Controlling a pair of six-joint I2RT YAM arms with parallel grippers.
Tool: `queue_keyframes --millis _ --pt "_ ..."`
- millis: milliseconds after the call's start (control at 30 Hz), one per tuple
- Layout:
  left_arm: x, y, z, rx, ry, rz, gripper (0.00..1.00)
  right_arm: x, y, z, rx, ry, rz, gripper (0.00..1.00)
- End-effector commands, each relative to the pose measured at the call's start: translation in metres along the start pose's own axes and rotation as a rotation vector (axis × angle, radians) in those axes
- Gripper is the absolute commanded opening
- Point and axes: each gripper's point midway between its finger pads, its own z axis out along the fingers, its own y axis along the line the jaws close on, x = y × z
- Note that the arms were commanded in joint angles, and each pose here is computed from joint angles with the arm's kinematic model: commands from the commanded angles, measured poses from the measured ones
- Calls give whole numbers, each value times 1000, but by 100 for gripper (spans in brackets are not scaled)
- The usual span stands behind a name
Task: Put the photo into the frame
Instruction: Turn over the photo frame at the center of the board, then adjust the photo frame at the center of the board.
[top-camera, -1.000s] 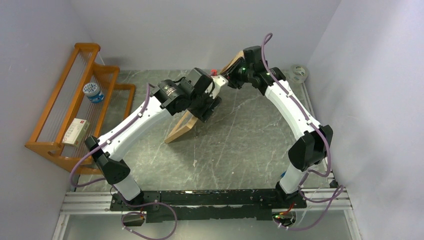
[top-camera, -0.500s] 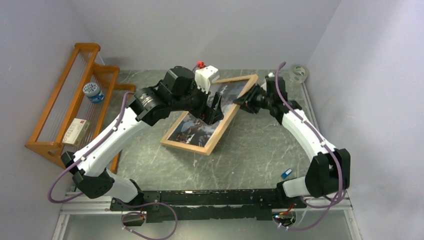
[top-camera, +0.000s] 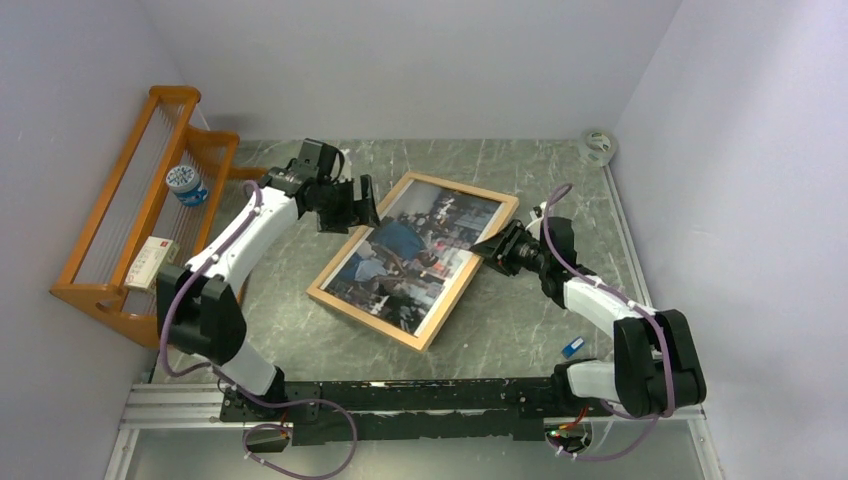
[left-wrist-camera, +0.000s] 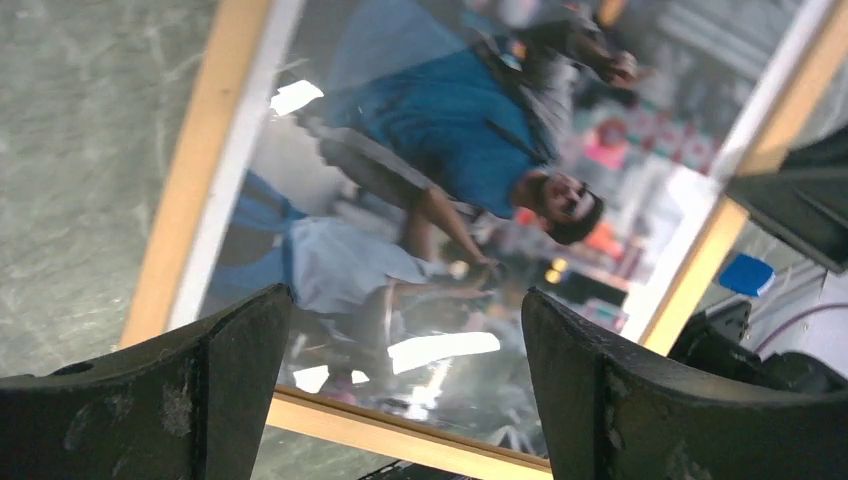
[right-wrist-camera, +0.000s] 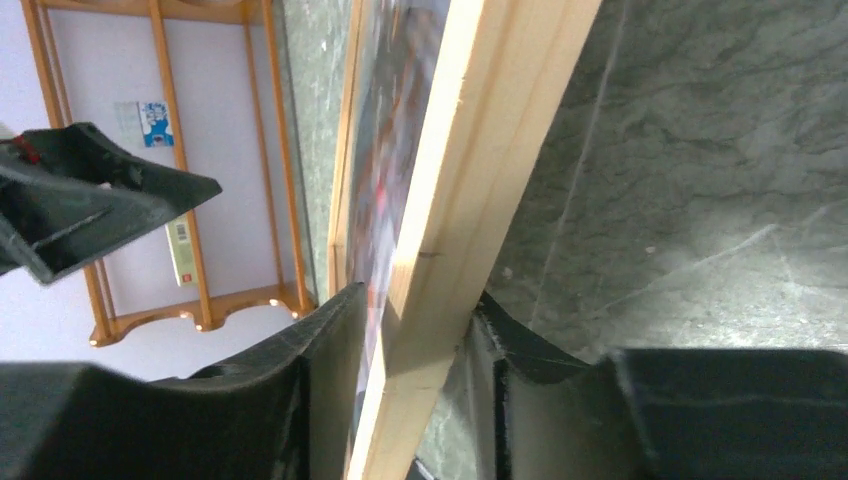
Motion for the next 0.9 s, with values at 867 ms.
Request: queue_keyframes --millis 867 --pt "-15 122 114 48 143 -230 80 -38 -99 -7 515 -198 20 82"
